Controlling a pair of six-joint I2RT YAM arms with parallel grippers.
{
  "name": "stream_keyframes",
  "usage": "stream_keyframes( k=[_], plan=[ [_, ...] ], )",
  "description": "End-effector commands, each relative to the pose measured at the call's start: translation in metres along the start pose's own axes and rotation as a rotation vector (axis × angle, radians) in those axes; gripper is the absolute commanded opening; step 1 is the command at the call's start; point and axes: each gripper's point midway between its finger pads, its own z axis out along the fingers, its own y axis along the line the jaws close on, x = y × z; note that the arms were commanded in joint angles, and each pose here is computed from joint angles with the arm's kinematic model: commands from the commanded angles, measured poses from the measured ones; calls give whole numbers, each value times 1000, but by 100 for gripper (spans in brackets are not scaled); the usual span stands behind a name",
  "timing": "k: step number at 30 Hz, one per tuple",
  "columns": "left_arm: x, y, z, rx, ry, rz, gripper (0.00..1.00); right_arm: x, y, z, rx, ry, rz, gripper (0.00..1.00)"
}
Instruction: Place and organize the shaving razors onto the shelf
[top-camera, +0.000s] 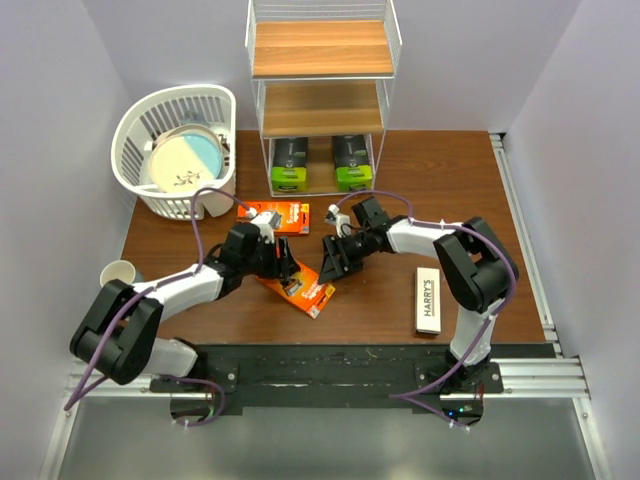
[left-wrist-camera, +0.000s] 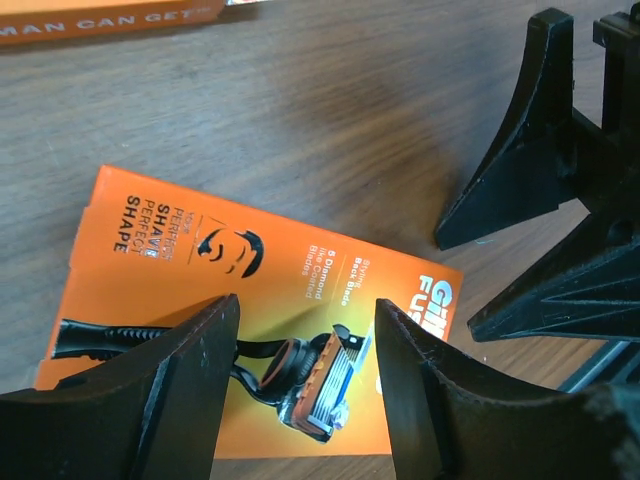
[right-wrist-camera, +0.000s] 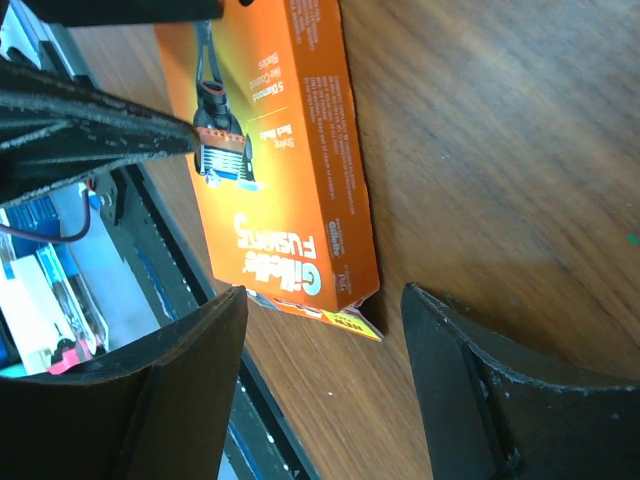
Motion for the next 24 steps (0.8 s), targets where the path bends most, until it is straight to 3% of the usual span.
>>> stream_keyframes(
  k=[1, 13, 20, 24],
  plan=[
    [-15, 14, -1, -45, -54, 35, 62, 27, -16, 4, 66, 80, 19, 67],
    [-26, 24, -6, -27, -110, 45, 60, 54, -5, 20, 13, 170, -2, 59],
    [-39, 21, -7, 0, -141, 55, 60, 56, 1, 23, -9, 179, -6, 19],
    [-71, 3, -17, 48, -189, 92, 66, 47, 13, 14, -42, 153, -26, 7]
  ],
)
